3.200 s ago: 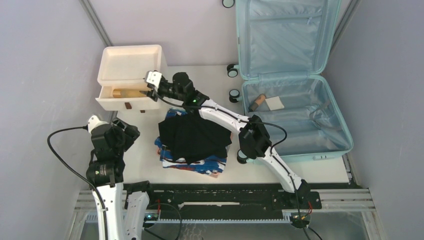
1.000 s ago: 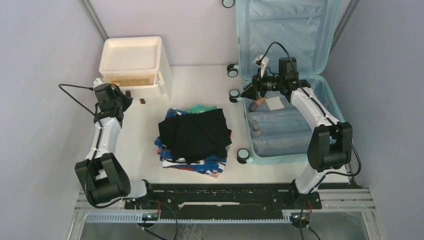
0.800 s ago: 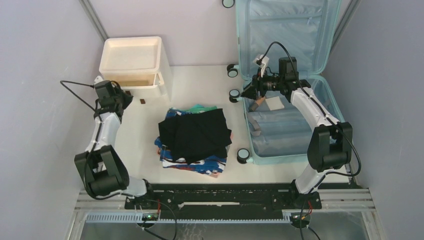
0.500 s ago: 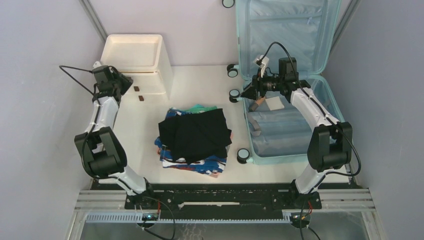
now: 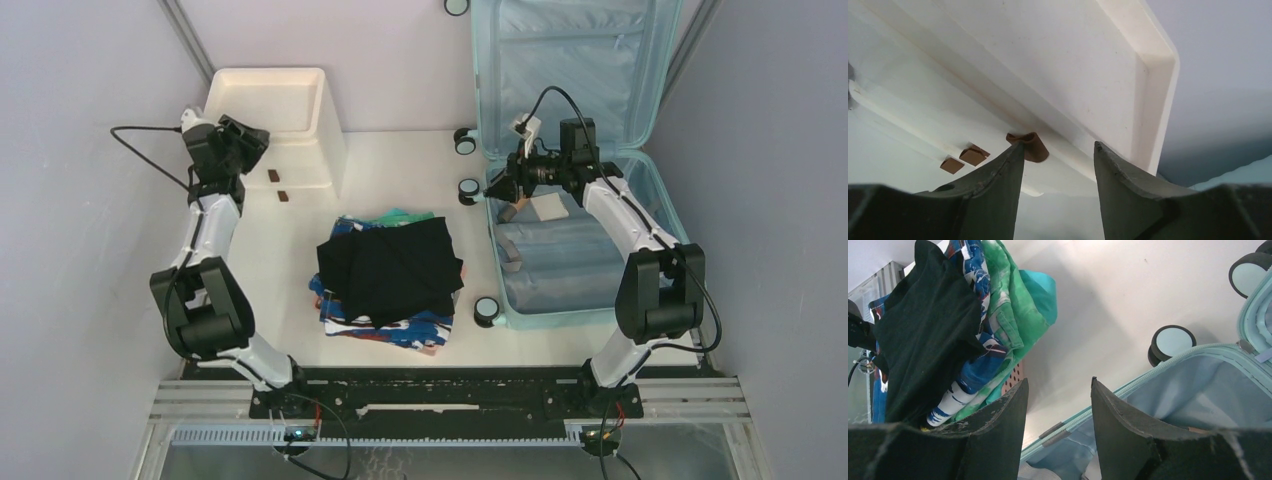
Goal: Open, take out, and arrange the luggage
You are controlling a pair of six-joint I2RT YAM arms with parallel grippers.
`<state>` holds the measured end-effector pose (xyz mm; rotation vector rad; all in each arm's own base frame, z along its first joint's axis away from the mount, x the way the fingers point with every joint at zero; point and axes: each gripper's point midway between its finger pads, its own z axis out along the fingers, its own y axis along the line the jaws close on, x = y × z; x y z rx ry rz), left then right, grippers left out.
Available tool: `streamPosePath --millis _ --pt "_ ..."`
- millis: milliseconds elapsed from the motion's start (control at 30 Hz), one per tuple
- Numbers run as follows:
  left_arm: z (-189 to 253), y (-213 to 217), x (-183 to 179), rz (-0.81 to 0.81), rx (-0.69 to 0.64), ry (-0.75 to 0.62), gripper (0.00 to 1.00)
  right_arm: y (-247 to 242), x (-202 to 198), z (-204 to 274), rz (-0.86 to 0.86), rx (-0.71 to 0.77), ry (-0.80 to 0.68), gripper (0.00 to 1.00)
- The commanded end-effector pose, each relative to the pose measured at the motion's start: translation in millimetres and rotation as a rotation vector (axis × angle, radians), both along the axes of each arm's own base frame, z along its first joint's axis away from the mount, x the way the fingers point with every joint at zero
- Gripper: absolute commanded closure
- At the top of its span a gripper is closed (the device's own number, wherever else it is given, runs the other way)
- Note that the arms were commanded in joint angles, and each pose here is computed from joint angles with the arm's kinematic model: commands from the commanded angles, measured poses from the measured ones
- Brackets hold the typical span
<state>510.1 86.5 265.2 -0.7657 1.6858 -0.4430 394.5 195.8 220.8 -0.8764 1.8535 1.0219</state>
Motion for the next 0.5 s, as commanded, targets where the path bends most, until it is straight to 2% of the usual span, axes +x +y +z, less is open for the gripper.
streamPosePath --millis 0,133,233,300,400,467 --pt "77 -10 -30 -0.011 0.117 -0.213 0.42 -4 -6 21 0.021 0.000 -0.085 0.43" --pt "76 -16 -61 -0.024 0.175 -0.234 0.41 -6 -8 20 0.034 -0.003 -0.094 0.43" --pt "46 -10 -74 0.007 0.157 -0.194 0.43 -8 -8 18 0.039 -0.001 -0.088 0.43" --pt "22 -3 -79 0.040 0.116 -0.148 0.52 -9 -8 17 0.041 0.000 -0.084 0.43" --pt "-9 0 -76 0.045 0.100 -0.076 0.73 -8 -8 15 0.044 0.002 -0.079 0.43" --pt "-27 2 -69 0.040 0.087 -0.028 0.82 -8 -7 15 0.044 0.004 -0.079 0.43"
